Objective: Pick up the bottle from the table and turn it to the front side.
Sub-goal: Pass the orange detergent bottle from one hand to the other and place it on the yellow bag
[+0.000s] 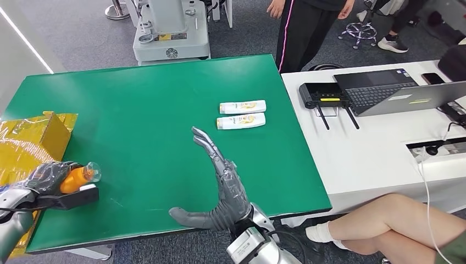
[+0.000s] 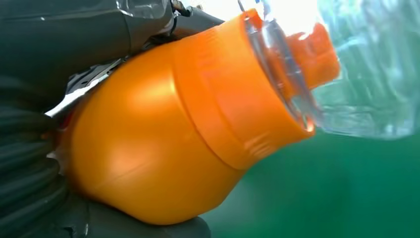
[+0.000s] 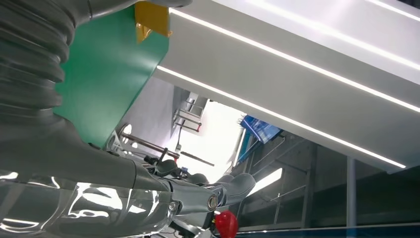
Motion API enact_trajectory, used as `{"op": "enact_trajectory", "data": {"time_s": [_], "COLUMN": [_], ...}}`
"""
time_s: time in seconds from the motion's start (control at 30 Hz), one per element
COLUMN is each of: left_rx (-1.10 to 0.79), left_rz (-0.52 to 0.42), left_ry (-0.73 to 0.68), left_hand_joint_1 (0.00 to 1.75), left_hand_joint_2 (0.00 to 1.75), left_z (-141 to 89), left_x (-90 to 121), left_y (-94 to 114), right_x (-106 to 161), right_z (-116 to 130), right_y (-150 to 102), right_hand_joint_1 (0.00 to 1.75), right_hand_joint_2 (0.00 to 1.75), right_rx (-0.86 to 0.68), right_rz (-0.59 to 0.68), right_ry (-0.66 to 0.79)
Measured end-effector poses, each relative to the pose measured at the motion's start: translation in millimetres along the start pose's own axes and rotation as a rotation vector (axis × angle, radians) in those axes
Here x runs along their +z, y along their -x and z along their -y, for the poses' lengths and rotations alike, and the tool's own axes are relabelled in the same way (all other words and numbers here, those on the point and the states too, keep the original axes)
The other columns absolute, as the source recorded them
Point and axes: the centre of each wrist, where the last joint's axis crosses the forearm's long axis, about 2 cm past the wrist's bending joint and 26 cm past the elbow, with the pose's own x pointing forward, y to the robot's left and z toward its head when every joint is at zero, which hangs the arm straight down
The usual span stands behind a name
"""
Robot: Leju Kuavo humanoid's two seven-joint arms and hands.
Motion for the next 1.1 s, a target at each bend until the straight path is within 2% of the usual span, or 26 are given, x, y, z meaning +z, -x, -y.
{"op": "enact_trajectory", "data": {"time_s": [0.23,0.27,0.37,0.4,0.73,1.1], "left_rx": [-0.029,-0.031,-0.034,-0.037,-0.035,0.028], "left_rz": [-0.019,-0.021,-0.025,-0.026,-0.032,-0.033], "left_ry": [0.017,0.017,0.019,0.021,0.033,0.086], "left_hand_joint_1": [1.72,1.56,0.27,0.00,0.00,0.00], "left_hand_joint_2": [1.75,1.75,1.75,1.75,1.75,1.75], "left_z": [6.3,6.3,5.7,5.1,-2.8,-8.9], "left_x": [-3.4,-4.2,-6.6,-7.6,-20.2,-23.4], "left_y": [-5.4,-6.1,-8.0,-8.6,-16.6,-14.3], "right_x": [-6.9,-7.6,-8.9,-9.1,-8.7,-8.2], "right_z": [0.5,0.5,0.7,0.8,0.9,0.8], "right_y": [-0.1,-0.1,-0.1,0.0,0.1,0.0], "right_hand_joint_1": [0.00,0.00,0.00,0.00,0.00,0.00], "right_hand_joint_2": [1.75,1.75,1.75,1.75,1.75,1.75], "right_rx": [-0.009,-0.009,-0.007,-0.007,-0.001,0.001], "right_rz": [0.009,0.010,0.013,0.013,0.012,0.007], "right_ry": [-0.027,-0.029,-0.031,-0.031,-0.020,-0.014]}}
